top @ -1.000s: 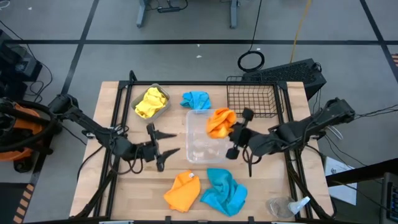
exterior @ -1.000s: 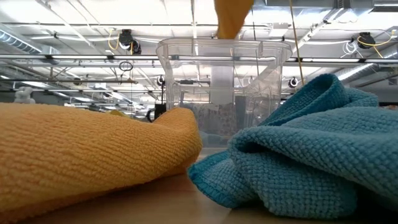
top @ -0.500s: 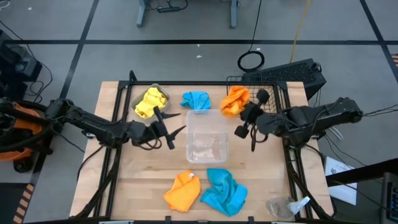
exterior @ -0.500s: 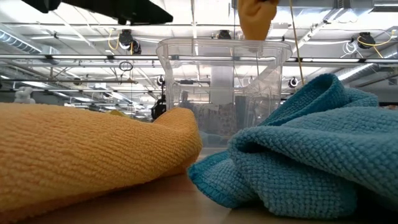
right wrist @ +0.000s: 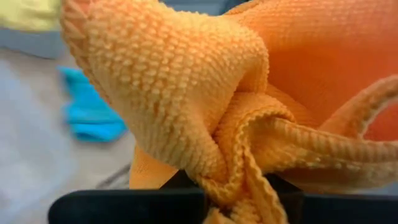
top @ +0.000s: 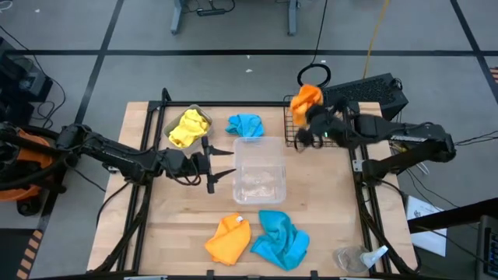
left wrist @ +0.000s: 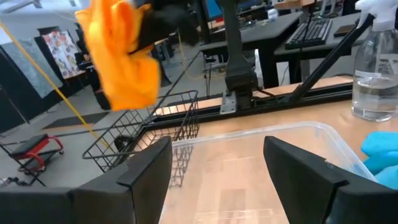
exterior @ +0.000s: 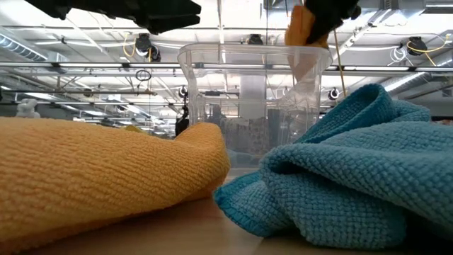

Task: Sort microfiber towel by color & place in baskets
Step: Put the top orange towel into the black wire basket

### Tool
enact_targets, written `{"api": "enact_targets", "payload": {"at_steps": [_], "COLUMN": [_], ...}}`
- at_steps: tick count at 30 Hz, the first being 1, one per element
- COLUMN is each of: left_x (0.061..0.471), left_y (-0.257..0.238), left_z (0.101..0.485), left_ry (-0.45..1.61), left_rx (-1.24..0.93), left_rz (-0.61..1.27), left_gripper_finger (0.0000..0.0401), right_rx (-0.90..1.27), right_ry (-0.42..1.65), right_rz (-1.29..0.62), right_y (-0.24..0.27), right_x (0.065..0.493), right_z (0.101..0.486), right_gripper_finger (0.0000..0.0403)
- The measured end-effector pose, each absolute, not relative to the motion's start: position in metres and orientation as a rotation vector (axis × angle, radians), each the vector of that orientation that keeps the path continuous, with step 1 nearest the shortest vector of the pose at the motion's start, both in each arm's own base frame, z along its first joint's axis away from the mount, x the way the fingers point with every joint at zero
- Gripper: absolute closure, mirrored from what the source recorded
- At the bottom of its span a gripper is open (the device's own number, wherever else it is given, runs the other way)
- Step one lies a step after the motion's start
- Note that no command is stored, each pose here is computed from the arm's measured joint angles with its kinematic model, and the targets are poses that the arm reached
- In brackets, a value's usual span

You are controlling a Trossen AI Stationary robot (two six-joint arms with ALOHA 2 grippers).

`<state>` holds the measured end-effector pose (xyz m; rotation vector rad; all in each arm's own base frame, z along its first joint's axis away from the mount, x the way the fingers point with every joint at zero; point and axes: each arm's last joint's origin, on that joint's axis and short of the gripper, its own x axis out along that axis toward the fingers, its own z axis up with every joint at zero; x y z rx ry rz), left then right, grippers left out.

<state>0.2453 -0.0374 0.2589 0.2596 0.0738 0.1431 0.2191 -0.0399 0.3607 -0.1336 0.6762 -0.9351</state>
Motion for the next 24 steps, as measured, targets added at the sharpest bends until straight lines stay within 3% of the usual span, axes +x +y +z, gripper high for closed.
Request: {"api": "enact_targets", "payload": {"at_steps": [9, 15, 24], "left_x": [0.245, 0.245, 0.245], "left_y": [-0.039, -0.039, -0.039], "left_z": [0.258, 0.257, 0.256], "left_ry": [0.073, 0.089, 0.095], "left_rx": [0.23, 0.234, 0.235], "left_rz": [0.093, 0.091, 0.09], "left_gripper_finger": [0.0143, 0.0143, 0.0143], "right_rx": [0.048, 0.042, 0.146], "right_ry": [0.921, 1.183, 1.296], "right_rz": [-0.995, -1.064, -1.115], "right_y": [-0.096, -0.116, -0.14], "right_x": [0.213, 0.209, 0.199], "right_z": [0.335, 0.31, 0.296], "right_gripper_finger": [0.0389, 0.0389, 0.0386]}}
